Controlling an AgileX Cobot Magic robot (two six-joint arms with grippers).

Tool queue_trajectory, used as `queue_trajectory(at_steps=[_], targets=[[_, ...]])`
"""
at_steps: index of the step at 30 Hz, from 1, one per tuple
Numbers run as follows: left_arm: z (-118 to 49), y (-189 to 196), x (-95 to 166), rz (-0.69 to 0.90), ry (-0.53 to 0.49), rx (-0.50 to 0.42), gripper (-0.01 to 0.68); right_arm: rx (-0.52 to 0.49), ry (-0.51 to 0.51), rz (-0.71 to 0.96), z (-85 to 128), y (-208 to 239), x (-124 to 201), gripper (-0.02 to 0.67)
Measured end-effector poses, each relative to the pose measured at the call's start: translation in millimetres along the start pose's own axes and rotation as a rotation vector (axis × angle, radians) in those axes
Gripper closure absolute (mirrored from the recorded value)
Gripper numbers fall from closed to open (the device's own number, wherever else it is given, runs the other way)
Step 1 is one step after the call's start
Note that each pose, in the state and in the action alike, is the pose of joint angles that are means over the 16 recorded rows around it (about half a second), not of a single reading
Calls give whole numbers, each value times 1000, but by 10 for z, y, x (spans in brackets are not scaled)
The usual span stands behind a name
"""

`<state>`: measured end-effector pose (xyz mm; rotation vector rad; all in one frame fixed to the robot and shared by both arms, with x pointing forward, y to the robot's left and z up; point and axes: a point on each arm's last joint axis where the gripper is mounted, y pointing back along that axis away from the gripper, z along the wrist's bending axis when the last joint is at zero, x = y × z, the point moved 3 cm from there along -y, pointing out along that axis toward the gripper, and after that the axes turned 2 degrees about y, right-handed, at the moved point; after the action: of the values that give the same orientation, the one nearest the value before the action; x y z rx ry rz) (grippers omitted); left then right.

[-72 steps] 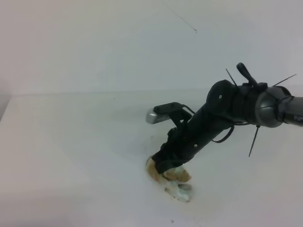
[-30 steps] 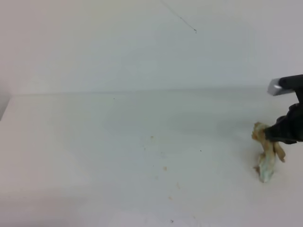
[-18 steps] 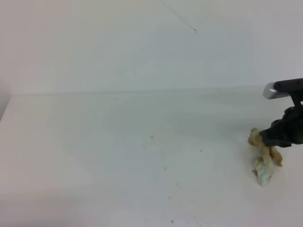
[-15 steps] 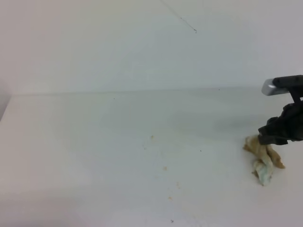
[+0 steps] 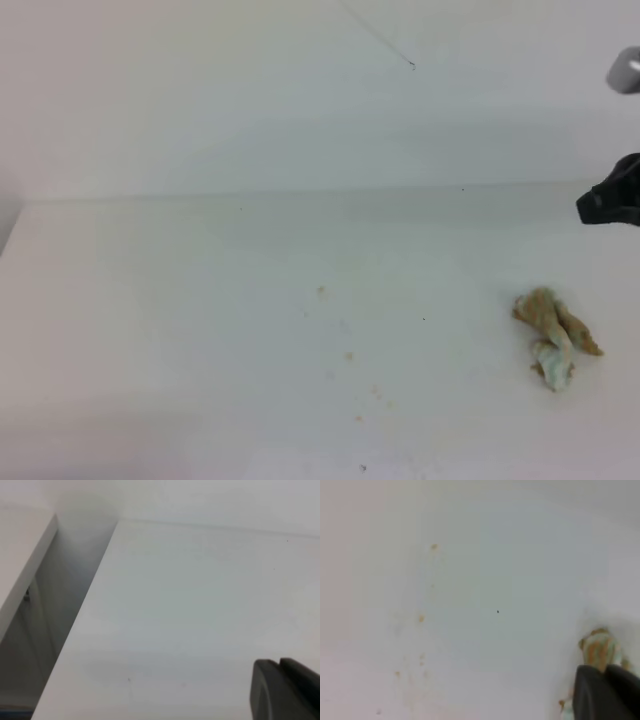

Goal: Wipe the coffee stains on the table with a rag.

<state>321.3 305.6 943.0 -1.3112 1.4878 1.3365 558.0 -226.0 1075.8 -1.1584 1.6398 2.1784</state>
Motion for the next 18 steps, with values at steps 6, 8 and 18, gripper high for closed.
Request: queue_trajectory(at_steps=[6,8,18], targets=[[0,0,-1,-1,0,0,675,116,73,-174,176,737,56,644],[1,-2,7,1,0,0,675,162,89,-243,227,949,117,644],[2,-2,8,2,0,0,675,296,114,-462,384,1454,512,647]])
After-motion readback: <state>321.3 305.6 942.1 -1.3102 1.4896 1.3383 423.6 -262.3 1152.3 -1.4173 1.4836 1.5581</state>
